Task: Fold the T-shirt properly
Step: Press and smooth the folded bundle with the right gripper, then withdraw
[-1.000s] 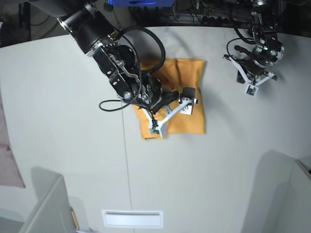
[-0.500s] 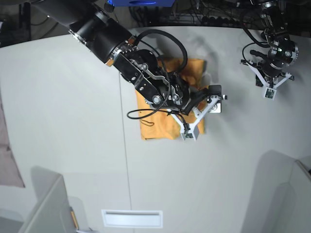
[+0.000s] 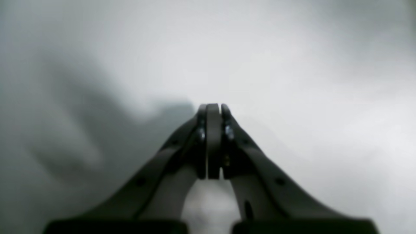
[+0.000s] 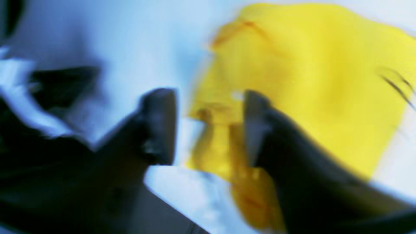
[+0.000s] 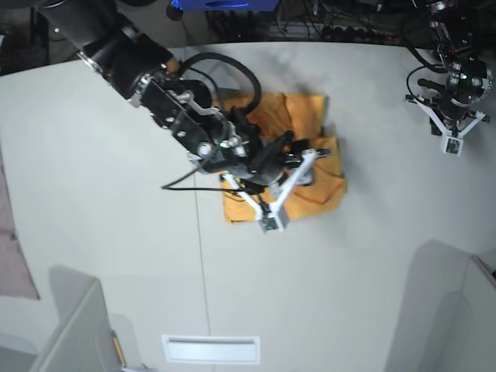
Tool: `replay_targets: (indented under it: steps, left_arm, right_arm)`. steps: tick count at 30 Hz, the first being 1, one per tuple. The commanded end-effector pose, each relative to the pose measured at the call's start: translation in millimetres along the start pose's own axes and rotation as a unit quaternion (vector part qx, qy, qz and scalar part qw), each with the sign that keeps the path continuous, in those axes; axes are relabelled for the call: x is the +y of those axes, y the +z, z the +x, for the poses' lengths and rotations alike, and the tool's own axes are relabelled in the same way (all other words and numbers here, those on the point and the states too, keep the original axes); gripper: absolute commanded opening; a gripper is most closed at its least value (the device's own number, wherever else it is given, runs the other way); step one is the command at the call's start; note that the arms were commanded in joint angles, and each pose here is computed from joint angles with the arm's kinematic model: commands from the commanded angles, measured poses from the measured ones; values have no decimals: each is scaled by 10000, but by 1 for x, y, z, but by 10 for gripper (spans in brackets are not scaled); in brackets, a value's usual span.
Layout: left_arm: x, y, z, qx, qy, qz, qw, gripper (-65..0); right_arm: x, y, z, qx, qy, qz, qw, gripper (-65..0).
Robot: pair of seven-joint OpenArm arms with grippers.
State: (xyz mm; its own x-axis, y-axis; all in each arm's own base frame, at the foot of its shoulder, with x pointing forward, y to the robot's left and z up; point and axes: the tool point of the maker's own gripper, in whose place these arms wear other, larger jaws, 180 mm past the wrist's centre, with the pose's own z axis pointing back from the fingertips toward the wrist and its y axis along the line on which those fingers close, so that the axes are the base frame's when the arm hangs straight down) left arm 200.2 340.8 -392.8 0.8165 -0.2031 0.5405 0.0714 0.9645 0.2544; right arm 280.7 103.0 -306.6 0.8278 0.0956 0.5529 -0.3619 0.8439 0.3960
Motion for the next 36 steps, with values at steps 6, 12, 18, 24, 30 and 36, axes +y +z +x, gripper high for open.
replay_targets:
  steps: [6,12,18,24,30,36]
  left_arm:
    - [24,13,-4,-57,108,283,9995,-650]
    - [31,20,-11,-19,-44,190,9998,-650]
    - [34,22,-14,9,-25,222,9997,-650]
    - [33,21,-15,15,-20,210,9998,-650]
    - [34,21,-12,-22,-13,218,9998,-650]
    - [36,21,-10,-38,-29,234,9997,-650]
  right_arm:
    - [-52,11,-31,162,-425,-416,9981,-650]
    - [-71,12,-49,357,-436,-646,9963,-650]
    - [-84,0,-61,513,-480,-831,9941,-650]
    - [-38,-14,-93,930,-133,-414,9947,-650]
    - [34,-22,-105,1101,196,283,9933,-650]
    - [60,-31,-123,1373,1238,415,9819,-650]
